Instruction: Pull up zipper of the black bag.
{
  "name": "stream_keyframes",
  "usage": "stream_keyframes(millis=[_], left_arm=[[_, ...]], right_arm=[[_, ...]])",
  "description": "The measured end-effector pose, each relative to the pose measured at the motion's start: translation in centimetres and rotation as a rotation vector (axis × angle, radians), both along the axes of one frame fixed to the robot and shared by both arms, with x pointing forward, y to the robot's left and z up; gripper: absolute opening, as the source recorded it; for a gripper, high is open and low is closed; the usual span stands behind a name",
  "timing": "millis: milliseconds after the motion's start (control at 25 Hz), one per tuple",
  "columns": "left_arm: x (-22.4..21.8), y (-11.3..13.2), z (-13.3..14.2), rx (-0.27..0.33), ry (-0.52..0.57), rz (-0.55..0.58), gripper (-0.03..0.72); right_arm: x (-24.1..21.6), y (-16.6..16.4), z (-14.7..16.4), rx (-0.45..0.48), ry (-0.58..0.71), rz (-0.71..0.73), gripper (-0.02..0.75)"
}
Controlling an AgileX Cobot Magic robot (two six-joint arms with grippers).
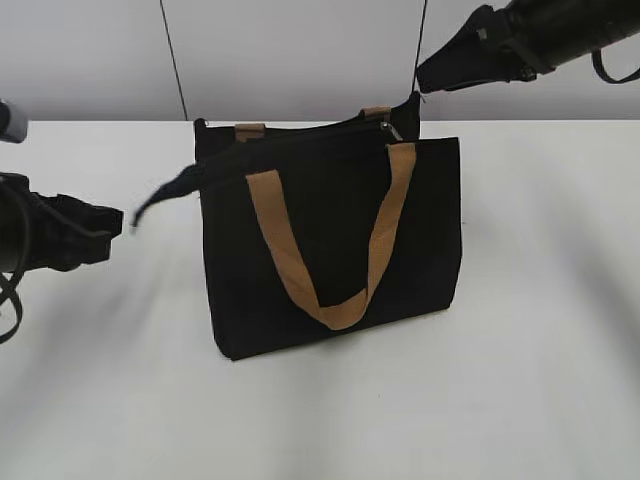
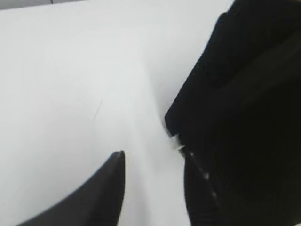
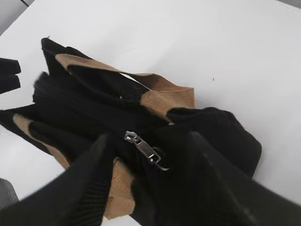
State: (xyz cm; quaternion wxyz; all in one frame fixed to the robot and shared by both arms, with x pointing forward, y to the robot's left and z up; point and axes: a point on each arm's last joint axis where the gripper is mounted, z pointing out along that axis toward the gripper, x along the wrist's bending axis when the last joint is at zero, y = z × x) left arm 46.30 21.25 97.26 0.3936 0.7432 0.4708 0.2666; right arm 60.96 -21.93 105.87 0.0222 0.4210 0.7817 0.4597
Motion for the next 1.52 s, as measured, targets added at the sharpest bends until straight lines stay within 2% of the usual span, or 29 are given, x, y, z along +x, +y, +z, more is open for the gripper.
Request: stream_keyframes(millis=[80,160,400,680,960,1160,1400,1520], left_arm=[[0.1,0.2,0.6,-0.009,0.042,0.043,0.34],[0.3,0.3,1.3,-0.011,0.084,0.076,0.372],[0.1,0.4,2.3,-0.039,0.225,0.152,0.389],[-2.2,1.2,3.3,-0.01,0.335,0.171,0.391],[-6.0,2.7,7.1,-0.045,0.262,0.166,0.391],[-9.6,4.1,9.3,-0.074,0.201,0.161,0.391],[-13.3,5.5,10.1,-0.071,0.206,0.161,0.391],[-15.1,6.1,10.2,-0.067,0.214,0.162,0.391]], right_arm=[[-0.4,0.0,0.8,-0.008,-0.018,0.008,0.405],[-0.9,-0.1,1.4,-0.017,-0.034,0.013,0.421],[-2.2,0.8,2.1,-0.115,-0.021,0.042,0.43],[-4.1,2.5,2.8,-0.261,0.001,0.066,0.431],[-8.0,1.6,5.0,-0.296,-0.043,0.038,0.432],[-12.2,0.7,3.8,-0.312,-0.014,0.027,0.432],[-18.3,-0.5,4.5,-0.272,-0.056,-0.028,0.432],[-21.8,-1.2,5.3,-0.252,-0.134,-0.053,0.432]])
